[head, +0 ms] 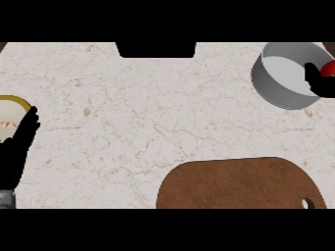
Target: Pick the tomato from the cutting board and place it in the pot
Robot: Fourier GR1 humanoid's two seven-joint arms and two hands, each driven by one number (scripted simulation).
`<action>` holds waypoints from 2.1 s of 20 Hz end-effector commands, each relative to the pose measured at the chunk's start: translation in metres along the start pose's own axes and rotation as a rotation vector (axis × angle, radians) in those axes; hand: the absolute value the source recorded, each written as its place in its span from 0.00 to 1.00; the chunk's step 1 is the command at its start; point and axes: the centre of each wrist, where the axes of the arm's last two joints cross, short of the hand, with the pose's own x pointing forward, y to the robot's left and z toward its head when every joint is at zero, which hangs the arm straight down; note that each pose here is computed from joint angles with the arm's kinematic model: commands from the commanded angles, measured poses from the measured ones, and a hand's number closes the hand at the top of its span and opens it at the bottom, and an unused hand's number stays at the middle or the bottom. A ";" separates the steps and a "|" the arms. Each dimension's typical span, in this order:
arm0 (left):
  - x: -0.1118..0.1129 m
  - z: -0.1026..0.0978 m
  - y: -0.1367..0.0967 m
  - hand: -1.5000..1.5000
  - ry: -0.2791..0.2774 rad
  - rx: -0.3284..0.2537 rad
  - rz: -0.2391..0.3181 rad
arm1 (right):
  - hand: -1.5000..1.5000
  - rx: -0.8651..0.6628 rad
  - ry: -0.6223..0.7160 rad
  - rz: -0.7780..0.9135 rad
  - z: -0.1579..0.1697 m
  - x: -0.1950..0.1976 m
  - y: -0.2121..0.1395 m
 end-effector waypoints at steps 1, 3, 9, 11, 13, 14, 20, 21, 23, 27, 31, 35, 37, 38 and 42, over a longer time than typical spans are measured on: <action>0.006 -0.005 0.014 0.50 0.005 0.000 -0.011 | 1.00 -0.041 0.003 -0.059 -0.032 -0.021 -0.012; 0.002 -0.003 -0.009 0.50 0.004 0.015 0.006 | 1.00 -0.004 0.008 -0.034 -0.027 -0.035 0.020; -0.006 0.002 0.008 0.50 -0.006 -0.004 0.011 | 1.00 -0.026 0.026 0.015 -0.087 -0.050 0.015; -0.003 0.000 0.004 0.50 -0.010 -0.028 0.014 | 1.00 -0.012 0.042 -0.009 -0.087 -0.091 0.017; 0.002 0.002 0.000 0.50 -0.018 -0.016 0.018 | 1.00 0.019 0.019 0.011 -0.094 -0.101 0.019; 0.012 -0.007 0.001 0.50 -0.017 -0.026 0.007 | 1.00 0.026 0.042 0.008 -0.109 -0.091 0.011; 0.020 -0.019 -0.010 0.50 -0.039 -0.035 -0.009 | 1.00 0.062 0.032 0.157 -0.106 -0.115 0.048; 0.013 -0.008 -0.014 0.50 -0.054 -0.030 -0.001 | 1.00 0.060 0.028 0.188 -0.107 -0.116 0.049; 0.018 -0.002 -0.002 0.50 -0.046 -0.057 0.005 | 1.00 0.080 0.073 0.029 -0.101 -0.125 0.066; 0.021 -0.006 -0.008 0.50 -0.068 -0.047 -0.018 | 0.00 0.108 0.144 -0.074 -0.105 -0.132 0.059; 0.009 -0.010 -0.011 0.50 -0.064 -0.046 -0.005 | 0.00 0.131 0.119 -0.149 -0.122 -0.110 0.047; 0.007 -0.013 -0.005 0.50 -0.042 -0.054 0.002 | 0.00 0.108 0.080 -0.197 -0.110 -0.125 0.064; 0.015 -0.010 -0.018 0.50 -0.068 -0.057 -0.004 | 0.00 0.040 0.051 -0.274 -0.102 -0.131 0.076; 0.008 -0.012 -0.021 0.50 -0.049 -0.034 0.007 | 0.00 -0.020 0.021 -0.338 -0.110 -0.117 0.074; 0.010 -0.012 -0.002 0.50 -0.036 -0.030 0.001 | 0.00 -0.168 -0.008 -0.597 -0.113 -0.133 0.043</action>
